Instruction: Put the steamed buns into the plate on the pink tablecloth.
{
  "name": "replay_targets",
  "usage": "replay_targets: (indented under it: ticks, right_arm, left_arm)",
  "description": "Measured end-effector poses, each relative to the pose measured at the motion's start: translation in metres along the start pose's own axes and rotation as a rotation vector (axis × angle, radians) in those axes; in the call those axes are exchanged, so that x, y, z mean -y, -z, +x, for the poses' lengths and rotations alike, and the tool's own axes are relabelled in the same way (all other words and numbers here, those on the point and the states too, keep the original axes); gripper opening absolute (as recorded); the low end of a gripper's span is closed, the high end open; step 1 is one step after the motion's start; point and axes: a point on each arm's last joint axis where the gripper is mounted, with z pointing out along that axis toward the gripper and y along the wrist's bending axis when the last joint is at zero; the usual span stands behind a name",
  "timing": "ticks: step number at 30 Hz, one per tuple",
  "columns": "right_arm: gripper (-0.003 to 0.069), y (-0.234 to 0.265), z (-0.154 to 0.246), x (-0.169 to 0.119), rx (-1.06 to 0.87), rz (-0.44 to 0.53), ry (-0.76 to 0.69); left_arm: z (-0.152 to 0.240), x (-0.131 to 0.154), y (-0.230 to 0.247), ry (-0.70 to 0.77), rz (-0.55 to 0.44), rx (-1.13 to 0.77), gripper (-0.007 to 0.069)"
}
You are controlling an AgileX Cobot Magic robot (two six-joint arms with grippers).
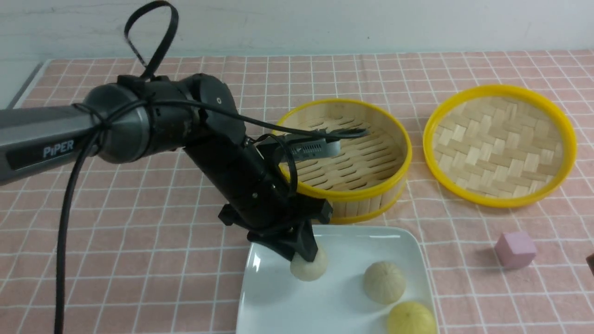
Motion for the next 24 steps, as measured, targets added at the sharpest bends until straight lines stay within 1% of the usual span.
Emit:
replay_targets:
  ticks: [1,2,3,4,5,7,10,12,13,14,15,17,18,19,22,24]
  right_arm:
    - [0.0025,0.002,0.001,0.0,0.009,-0.003,-0.002]
    - [0.0026,0.003,0.001,0.0,0.011,-0.003,-0.002]
    - [0.0028,0.011,0.004,-0.001,0.031,-0.011,-0.007]
    - [0.0029,0.021,0.008,-0.002,0.045,-0.015,-0.009]
    - [0.003,0.021,0.007,-0.002,0.047,-0.015,-0.009]
    - [0.0032,0.052,0.019,-0.003,0.098,-0.018,-0.019]
    - [0.0033,0.085,0.037,-0.003,0.172,-0.017,-0.02]
    - [0.0032,0.105,0.057,-0.003,0.264,-0.015,-0.016]
    - [0.003,0.106,0.059,-0.003,0.263,-0.015,-0.016]
    - [0.0009,0.114,0.071,-0.004,0.35,-0.018,-0.015]
    - [-0.0003,0.113,0.077,-0.004,0.383,-0.023,-0.016]
    - [-0.0015,0.107,0.086,-0.005,0.488,-0.03,-0.02]
    - [-0.0015,0.108,0.085,-0.005,0.502,-0.03,-0.02]
    - [-0.0016,0.096,0.087,-0.005,0.555,-0.032,-0.024]
    - [-0.0016,0.075,0.085,-0.004,0.651,-0.03,-0.032]
    - [-0.0016,0.065,0.085,-0.003,0.677,-0.03,-0.035]
  left_arm:
    - [0.0,-0.001,0.0,-0.006,-0.006,-0.002,0.033]
    - [0.0,-0.001,0.0,-0.006,-0.007,-0.002,0.0337]
    - [0.001,-0.001,0.002,-0.017,-0.017,-0.001,0.0395]
    - [0.001,-0.001,0.004,-0.027,-0.026,0.002,0.0428]
    - [0.001,-0.001,0.004,-0.029,-0.028,0.002,0.0433]
    - [0.002,0.001,0.011,-0.051,-0.043,0.017,0.047]
    - [0.002,0.004,0.02,-0.07,-0.051,0.038,0.0472]
    - [0.002,0.006,0.026,-0.081,-0.051,0.054,0.0449]
    - [0.002,0.007,0.026,-0.081,-0.051,0.054,0.0442]
    - [0.001,0.008,0.029,-0.086,-0.052,0.063,0.0407]
    - [0.001,0.008,0.03,-0.087,-0.051,0.066,0.0388]
    - [0.001,0.009,0.03,-0.088,-0.051,0.066,0.0293]
    - [0.001,0.009,0.03,-0.088,-0.051,0.066,0.0283]
    - [0.001,0.009,0.03,-0.088,-0.051,0.065,0.0214]
    - [0.001,0.008,0.03,-0.09,-0.053,0.066,0.0067]
    - [0.001,0.008,0.03,-0.091,-0.054,0.066,0.0018]
